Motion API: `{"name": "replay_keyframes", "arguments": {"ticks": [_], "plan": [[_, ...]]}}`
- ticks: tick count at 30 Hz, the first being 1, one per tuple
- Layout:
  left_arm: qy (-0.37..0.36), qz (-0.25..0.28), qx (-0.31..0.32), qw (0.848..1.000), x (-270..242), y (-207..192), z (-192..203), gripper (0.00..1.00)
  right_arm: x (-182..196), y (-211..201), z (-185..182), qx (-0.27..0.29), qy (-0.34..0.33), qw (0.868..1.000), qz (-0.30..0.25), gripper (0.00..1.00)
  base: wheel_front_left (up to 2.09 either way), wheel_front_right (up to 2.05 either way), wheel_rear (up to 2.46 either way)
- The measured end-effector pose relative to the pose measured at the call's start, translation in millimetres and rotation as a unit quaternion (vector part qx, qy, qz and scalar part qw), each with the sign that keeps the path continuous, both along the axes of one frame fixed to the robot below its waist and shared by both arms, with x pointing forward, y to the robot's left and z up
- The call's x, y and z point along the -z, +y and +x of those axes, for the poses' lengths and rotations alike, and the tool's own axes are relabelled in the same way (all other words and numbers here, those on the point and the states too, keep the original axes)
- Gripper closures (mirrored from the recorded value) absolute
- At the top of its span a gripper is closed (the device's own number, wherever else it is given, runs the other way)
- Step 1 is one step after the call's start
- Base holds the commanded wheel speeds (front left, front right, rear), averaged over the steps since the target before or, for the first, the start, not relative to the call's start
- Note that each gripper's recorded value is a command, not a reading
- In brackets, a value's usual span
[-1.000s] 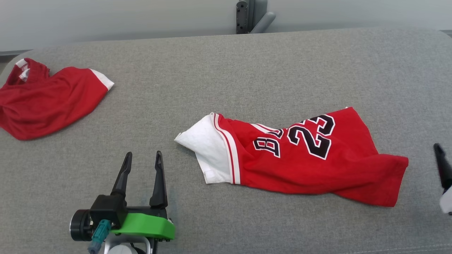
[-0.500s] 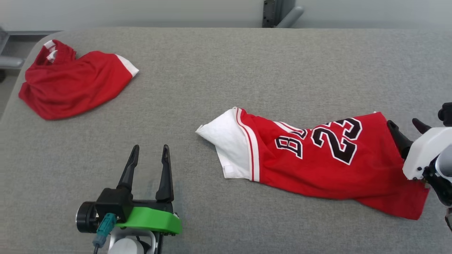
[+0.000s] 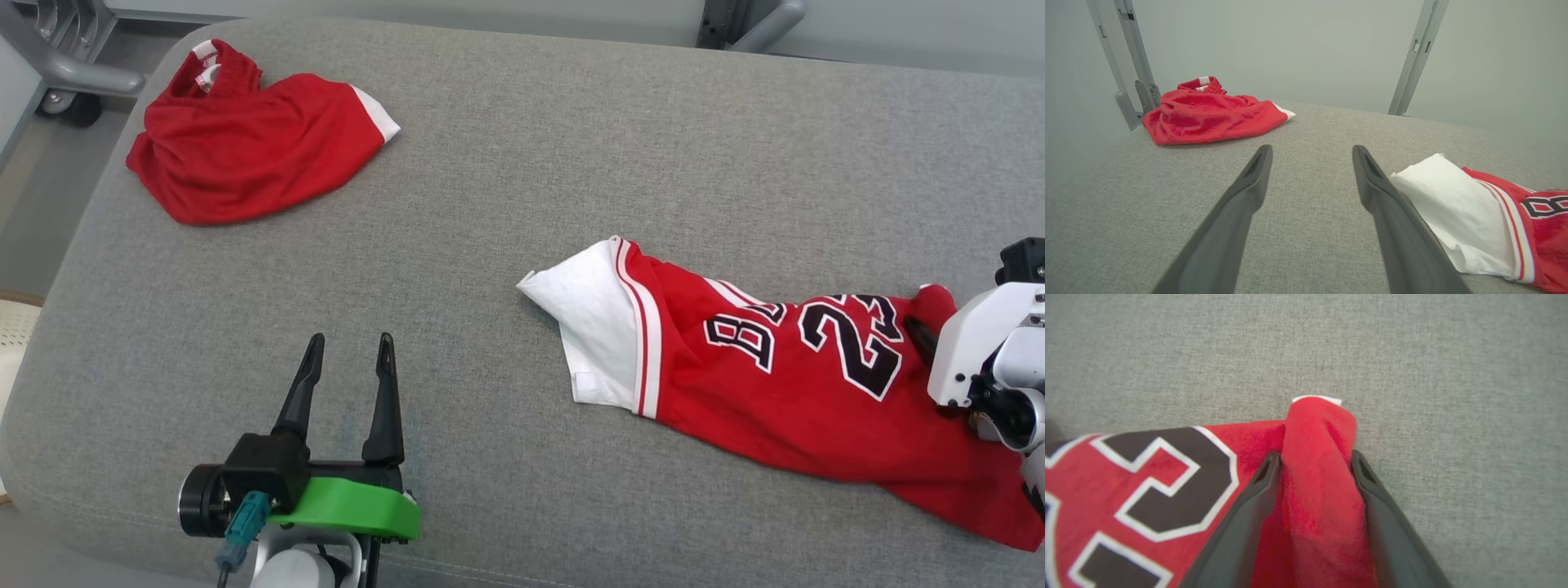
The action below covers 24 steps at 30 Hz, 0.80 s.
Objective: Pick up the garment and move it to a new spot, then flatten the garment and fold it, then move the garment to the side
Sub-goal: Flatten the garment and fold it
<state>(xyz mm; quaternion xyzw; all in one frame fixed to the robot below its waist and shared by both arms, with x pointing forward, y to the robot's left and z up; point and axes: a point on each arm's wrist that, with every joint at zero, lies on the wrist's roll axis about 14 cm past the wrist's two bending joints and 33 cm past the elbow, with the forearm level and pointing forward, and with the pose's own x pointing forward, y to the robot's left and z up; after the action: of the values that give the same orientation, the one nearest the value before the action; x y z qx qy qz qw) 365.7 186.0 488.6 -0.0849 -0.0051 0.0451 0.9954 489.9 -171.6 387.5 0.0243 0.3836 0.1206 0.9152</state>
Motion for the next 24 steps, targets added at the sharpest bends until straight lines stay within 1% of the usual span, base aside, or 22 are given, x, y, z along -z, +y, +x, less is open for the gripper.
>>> {"name": "replay_keyframes", "arguments": {"ticks": [1, 6, 10, 14, 19, 24], "plan": [[0.001, 0.0, -0.001, 1.0, 0.7, 0.8, 0.3, 0.0, -0.1, 1.9, 2.9, -0.002, -0.003, 1.0, 0.0, 1.0, 0.0, 0.0, 0.0], [0.005, 0.001, 0.0, 1.0, 3.0, 0.4, 3.0, 0.0, -8.3, 2.3, 21.9, -0.006, -0.045, 0.999, -0.007, 1.0, 0.0, 0.0, 0.0], [0.007, 0.001, 0.001, 1.0, 4.5, -0.4, 3.9, 0.0, -31.4, 5.8, 46.1, -0.009, -0.101, 0.995, -0.01, 1.0, 0.0, 0.0, 0.0], [0.006, 0.003, 0.002, 1.0, 3.7, -0.6, 4.7, 0.0, -59.9, 14.0, 72.4, -0.019, -0.162, 0.986, -0.019, 1.0, 0.0, 0.0, 0.0], [0.008, 0.003, -0.002, 1.0, 4.0, 2.0, 1.7, 0.0, -91.3, 36.8, 100.8, -0.042, -0.223, 0.973, -0.029, 1.0, 0.0, 0.0, 0.0], [0.01, 0.006, -0.012, 1.0, 4.1, 8.2, -3.5, 0.0, -109.4, 63.2, 120.1, -0.068, -0.263, 0.962, -0.039, 1.0, 0.0, 0.0, 0.0]]}}
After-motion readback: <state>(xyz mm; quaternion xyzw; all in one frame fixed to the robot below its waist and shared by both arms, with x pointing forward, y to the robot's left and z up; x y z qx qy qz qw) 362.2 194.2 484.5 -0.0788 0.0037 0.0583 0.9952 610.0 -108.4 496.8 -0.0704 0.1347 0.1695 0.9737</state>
